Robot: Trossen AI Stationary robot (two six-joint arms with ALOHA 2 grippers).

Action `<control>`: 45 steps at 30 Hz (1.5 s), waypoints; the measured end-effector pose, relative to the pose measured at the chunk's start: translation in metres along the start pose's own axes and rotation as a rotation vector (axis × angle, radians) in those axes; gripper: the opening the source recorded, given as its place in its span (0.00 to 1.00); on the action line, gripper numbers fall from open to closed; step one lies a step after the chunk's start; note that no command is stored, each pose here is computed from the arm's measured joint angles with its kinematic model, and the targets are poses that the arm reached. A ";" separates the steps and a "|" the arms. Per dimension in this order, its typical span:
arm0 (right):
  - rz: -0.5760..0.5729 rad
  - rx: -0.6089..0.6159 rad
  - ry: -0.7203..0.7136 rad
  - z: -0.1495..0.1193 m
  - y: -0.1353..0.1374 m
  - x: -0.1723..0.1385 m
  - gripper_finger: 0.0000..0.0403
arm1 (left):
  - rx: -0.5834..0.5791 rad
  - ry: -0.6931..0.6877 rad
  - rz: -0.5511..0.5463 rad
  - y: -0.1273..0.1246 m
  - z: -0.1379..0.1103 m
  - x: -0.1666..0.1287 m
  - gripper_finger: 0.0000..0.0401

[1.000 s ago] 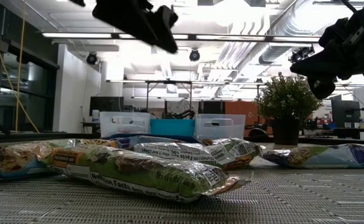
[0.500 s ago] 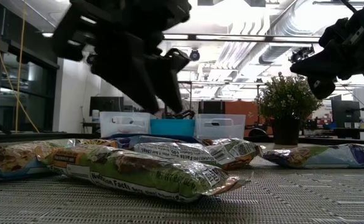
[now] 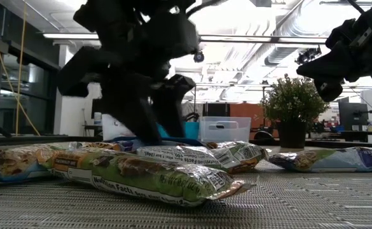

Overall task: Pick and place Granola Bars by type
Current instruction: Put the blue granola bar into the blue bin

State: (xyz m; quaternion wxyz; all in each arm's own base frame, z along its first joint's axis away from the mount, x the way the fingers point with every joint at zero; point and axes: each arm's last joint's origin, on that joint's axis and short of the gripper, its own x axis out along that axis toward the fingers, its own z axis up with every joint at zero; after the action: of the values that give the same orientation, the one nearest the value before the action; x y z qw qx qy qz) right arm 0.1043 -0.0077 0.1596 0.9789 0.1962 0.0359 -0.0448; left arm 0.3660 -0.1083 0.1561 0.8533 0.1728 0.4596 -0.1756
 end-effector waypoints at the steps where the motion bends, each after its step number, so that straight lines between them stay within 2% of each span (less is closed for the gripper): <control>1: 0.000 0.000 0.000 0.000 0.000 0.000 0.00 | 0.000 0.009 0.001 0.000 -0.001 0.000 0.54; 9: 0.000 0.000 0.000 0.000 0.000 0.000 0.00 | 0.000 0.007 0.025 0.001 0.000 0.000 0.54; 24: 0.000 0.000 0.000 0.000 0.000 0.000 0.00 | -0.034 0.028 -0.017 -0.001 -0.005 0.016 0.53; 39: 0.000 0.000 0.000 0.000 0.000 0.000 0.00 | -0.049 0.037 -0.037 -0.002 -0.006 0.016 0.24; 45: 0.000 0.000 0.000 0.000 0.000 0.000 0.00 | -0.092 0.038 0.004 0.014 -0.008 -0.001 0.17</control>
State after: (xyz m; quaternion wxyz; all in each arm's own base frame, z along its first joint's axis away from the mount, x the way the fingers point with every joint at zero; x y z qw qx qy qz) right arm 0.1043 -0.0077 0.1597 0.9789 0.1963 0.0357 -0.0447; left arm 0.3662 -0.0923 0.1548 0.8517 0.1375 0.4831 -0.1495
